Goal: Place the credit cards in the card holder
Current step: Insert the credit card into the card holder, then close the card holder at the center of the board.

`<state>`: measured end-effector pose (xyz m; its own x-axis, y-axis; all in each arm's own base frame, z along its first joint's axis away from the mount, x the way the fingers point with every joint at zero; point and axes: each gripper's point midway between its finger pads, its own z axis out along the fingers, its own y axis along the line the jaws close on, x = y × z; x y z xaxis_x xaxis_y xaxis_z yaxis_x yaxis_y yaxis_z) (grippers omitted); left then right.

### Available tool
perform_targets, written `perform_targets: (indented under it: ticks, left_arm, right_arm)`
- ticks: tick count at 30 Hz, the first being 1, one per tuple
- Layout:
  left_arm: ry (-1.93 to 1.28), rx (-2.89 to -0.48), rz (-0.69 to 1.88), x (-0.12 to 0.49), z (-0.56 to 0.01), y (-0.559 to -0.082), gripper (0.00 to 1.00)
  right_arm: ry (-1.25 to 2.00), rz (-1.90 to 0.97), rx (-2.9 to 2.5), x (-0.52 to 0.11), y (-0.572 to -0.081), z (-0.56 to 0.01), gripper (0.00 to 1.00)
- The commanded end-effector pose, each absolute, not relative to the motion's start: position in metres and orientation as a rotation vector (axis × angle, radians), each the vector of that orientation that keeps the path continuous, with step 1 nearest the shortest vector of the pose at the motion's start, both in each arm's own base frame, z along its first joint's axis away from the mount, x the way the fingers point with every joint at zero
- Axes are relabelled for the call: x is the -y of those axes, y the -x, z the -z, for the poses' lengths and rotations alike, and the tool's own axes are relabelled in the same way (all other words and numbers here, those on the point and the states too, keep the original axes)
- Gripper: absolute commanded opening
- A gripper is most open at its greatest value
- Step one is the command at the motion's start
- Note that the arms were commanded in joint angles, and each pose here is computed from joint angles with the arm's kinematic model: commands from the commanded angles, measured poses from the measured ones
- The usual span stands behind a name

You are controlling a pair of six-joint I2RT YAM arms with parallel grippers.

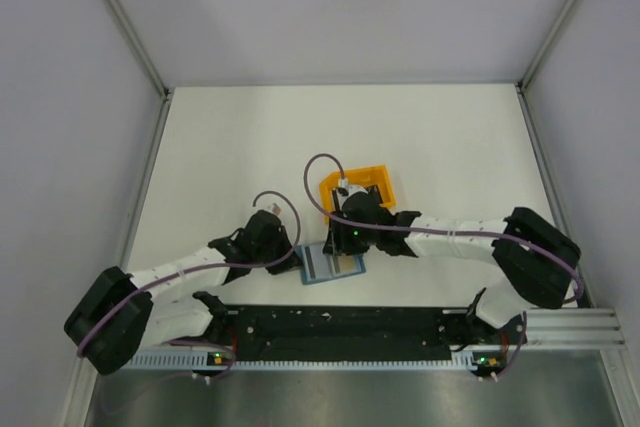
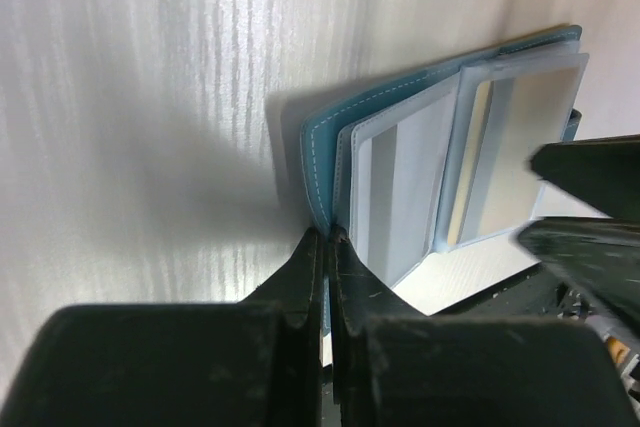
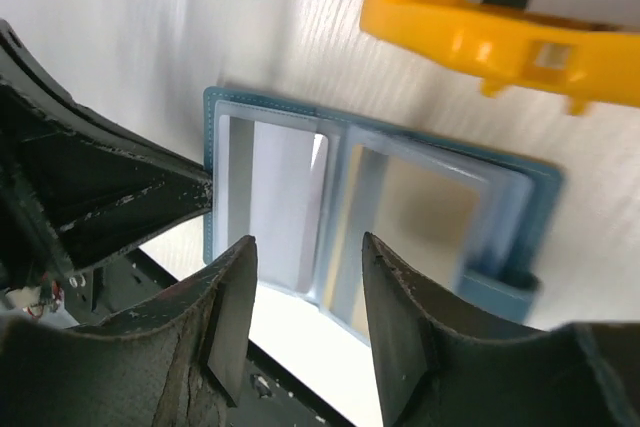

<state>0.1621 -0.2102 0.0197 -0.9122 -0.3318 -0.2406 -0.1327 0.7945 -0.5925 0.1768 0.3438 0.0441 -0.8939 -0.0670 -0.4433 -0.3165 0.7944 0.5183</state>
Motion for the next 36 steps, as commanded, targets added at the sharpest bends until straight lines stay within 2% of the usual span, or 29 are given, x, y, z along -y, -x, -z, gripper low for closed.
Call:
perform_targets:
  ticks: [1, 12, 18, 25, 33, 36]
  left_arm:
    - [0.278, -2.643, 0.751, 0.2, -0.034, -0.165, 0.0]
    - [-0.025, -2.65, 0.827, 0.224, -0.088, -0.171, 0.02]
    - [-0.069, -2.621, 0.994, 0.247, -0.099, -0.172, 0.13]
    - [-0.12, -2.602, 1.082, 0.262, -0.108, -0.175, 0.25]
    - [-0.129, -2.587, 1.246, 0.289, -0.108, -0.178, 0.26]
    - [-0.1, -2.631, 1.217, 0.29, -0.095, -0.179, 0.26]
  right_arm:
    - [0.244, -0.72, -2.457, -0.315, -0.202, -0.082, 0.47]
    - [0.268, -0.636, -2.57, -0.272, -0.189, -0.039, 0.52]
    - [0.281, -0.736, -2.599, -0.278, -0.181, -0.03, 0.58]
    - [0.321, -0.978, -2.596, -0.302, -0.164, -0.031, 0.59]
    - [0.307, -1.047, -2.591, -0.3, -0.153, -0.03, 0.58]
    - [0.301, -1.031, -2.588, -0.293, -0.15, -0.03, 0.58]
